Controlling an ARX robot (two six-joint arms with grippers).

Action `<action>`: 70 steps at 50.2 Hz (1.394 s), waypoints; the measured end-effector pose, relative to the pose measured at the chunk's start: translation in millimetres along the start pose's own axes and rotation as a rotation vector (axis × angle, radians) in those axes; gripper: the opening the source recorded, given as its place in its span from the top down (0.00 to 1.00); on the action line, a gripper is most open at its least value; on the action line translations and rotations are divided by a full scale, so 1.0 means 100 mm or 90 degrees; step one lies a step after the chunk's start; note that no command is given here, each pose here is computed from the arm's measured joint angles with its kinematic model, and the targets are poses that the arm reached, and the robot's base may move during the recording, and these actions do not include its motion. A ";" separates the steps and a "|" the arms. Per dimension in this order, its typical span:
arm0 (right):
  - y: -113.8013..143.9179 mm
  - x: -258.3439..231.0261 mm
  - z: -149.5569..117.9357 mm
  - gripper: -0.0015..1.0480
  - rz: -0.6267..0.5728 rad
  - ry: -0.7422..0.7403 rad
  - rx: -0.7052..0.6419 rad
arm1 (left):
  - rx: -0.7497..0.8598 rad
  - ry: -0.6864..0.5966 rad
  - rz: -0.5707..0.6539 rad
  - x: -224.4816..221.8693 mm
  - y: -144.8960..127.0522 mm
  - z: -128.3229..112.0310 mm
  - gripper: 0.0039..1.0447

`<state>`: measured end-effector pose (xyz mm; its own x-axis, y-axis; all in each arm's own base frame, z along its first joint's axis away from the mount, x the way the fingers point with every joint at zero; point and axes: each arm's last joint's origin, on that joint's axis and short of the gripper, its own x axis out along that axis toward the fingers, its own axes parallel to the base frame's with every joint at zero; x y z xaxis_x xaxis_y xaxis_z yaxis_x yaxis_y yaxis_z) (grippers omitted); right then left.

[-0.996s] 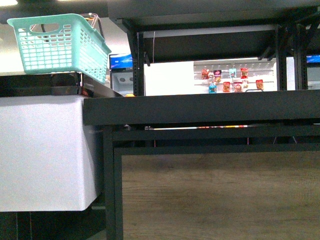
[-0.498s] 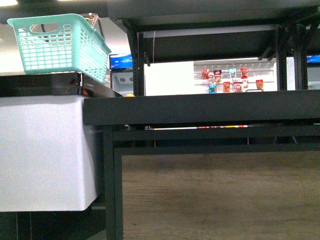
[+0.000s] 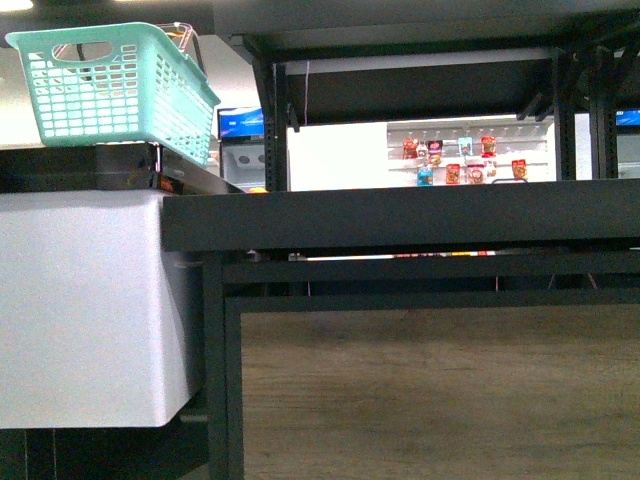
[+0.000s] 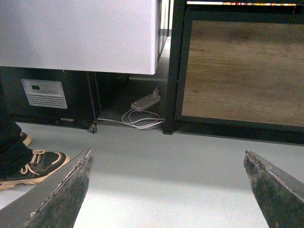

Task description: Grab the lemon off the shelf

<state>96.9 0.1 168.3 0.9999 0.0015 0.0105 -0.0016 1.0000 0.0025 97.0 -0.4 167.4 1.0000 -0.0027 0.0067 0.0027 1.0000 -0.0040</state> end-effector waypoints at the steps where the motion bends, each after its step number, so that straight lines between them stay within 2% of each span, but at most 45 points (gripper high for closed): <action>1: 0.00 0.00 0.00 0.07 0.000 0.000 0.000 | 0.000 0.000 0.000 0.00 0.00 0.00 0.07; 70: 0.00 0.00 0.00 0.07 0.000 0.000 0.000 | 0.000 0.000 0.000 0.00 0.00 0.00 0.07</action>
<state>96.9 0.1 168.3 0.9999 0.0011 0.0105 -0.0012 1.0000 0.0029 97.0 -0.4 167.5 1.0000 -0.0031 0.0074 0.0031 1.0000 -0.0040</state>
